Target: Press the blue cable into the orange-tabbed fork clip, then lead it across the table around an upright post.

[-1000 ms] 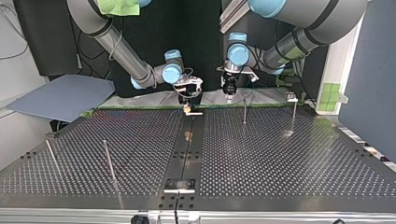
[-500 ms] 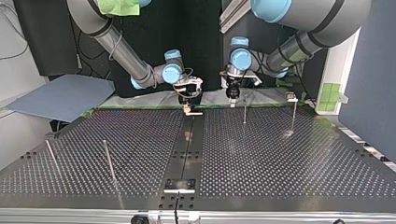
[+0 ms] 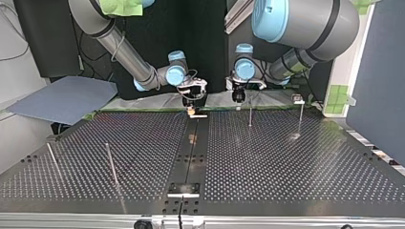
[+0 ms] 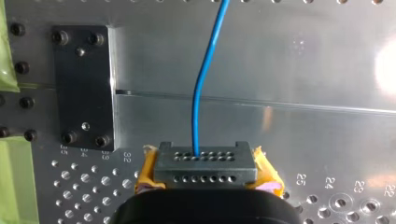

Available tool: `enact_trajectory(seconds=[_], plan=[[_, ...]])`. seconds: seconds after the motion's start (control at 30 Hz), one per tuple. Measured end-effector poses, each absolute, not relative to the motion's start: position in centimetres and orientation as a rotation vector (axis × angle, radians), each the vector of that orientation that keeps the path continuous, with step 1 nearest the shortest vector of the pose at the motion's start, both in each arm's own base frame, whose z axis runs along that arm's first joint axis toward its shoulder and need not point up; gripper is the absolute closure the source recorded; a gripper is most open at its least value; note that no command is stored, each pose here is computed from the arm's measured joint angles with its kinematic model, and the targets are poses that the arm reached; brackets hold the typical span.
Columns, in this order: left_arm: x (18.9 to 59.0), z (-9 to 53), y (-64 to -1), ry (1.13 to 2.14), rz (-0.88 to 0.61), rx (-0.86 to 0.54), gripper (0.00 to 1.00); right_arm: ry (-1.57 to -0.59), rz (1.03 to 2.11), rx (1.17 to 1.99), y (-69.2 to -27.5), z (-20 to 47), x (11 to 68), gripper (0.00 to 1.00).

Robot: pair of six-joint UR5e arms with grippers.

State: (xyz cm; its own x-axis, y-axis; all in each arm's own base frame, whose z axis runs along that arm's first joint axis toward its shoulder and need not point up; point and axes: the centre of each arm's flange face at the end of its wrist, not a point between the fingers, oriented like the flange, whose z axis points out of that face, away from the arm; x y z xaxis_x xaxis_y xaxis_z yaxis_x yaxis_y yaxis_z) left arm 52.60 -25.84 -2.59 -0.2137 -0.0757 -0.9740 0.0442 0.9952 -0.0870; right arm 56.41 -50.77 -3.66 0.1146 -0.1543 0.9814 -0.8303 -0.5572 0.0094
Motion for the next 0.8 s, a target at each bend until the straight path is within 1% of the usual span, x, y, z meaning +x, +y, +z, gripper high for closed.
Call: enact_trajectory(seconds=[0.17,0.47,0.8], plan=[[53.4,-3.1,-25.6,1.810,-0.095,-0.028,0.00,-0.954,1.481,1.810,-50.8,-3.7,56.4,1.00],[52.9,-3.1,-25.9,1.856,-0.050,0.010,0.00,-0.954,1.477,1.811,-50.9,-3.7,56.3,1.00],[53.4,-0.2,-26.6,1.809,-0.047,-0.002,0.00,-0.952,1.477,1.810,-50.9,-3.7,56.3,1.00]])
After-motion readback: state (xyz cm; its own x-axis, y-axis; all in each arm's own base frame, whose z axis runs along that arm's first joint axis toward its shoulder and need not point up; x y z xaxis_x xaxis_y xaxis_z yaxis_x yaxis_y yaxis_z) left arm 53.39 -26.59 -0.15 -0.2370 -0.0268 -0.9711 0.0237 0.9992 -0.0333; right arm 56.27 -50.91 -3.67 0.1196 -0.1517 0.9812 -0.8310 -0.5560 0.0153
